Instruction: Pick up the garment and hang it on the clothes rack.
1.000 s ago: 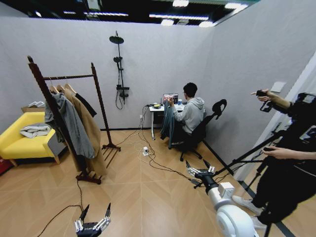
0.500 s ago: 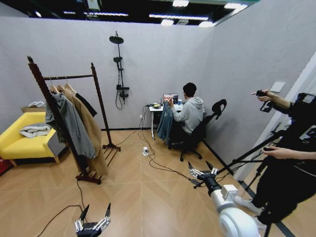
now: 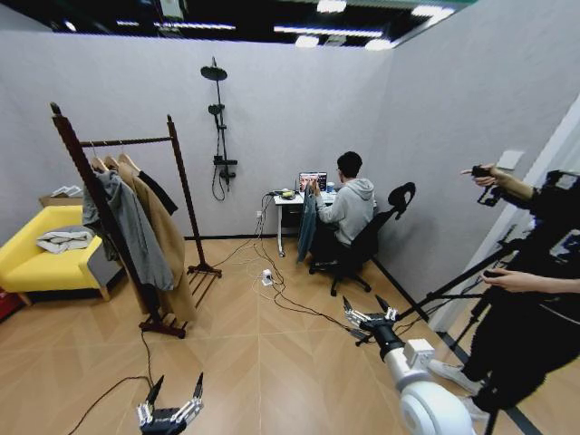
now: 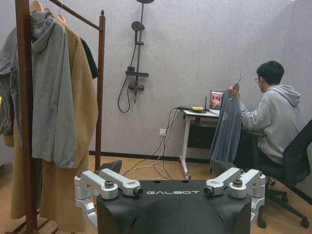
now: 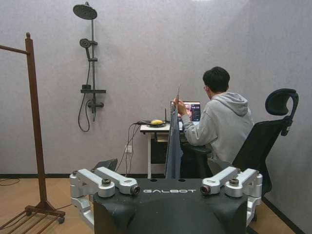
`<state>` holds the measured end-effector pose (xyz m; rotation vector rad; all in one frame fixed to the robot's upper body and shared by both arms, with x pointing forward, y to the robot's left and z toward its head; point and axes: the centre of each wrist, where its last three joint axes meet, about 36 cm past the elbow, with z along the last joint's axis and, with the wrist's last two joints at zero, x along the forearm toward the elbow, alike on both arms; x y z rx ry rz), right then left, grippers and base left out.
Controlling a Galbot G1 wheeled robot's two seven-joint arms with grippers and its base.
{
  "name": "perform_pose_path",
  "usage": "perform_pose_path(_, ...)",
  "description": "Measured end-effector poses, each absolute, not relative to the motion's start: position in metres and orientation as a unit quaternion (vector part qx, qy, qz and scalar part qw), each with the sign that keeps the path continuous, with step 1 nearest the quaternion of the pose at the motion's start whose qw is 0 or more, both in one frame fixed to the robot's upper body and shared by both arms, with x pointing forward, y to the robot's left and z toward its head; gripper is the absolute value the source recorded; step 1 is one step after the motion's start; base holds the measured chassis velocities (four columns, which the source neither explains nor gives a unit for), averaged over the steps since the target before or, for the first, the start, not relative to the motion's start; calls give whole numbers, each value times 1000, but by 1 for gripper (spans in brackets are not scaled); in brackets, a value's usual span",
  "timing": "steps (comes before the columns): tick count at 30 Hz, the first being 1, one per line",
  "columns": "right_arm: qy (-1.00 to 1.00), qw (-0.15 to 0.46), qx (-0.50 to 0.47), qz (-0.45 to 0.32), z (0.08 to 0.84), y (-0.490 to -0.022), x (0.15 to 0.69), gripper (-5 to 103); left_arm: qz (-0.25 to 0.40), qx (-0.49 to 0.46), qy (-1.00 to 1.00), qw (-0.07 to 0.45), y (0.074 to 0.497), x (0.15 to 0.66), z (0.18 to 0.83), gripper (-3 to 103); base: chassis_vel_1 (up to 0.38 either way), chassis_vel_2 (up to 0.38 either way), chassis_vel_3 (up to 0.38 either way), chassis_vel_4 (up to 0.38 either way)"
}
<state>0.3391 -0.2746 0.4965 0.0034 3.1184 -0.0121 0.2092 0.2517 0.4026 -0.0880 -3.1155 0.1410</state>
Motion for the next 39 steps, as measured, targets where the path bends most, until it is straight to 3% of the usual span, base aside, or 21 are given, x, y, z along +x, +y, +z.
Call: perform_pose_path(39, 1000, 15, -3, -1, 499, -273, 333, 100, 45, -28, -999, 11, 252, 209, 403, 100, 0, 0, 0, 0)
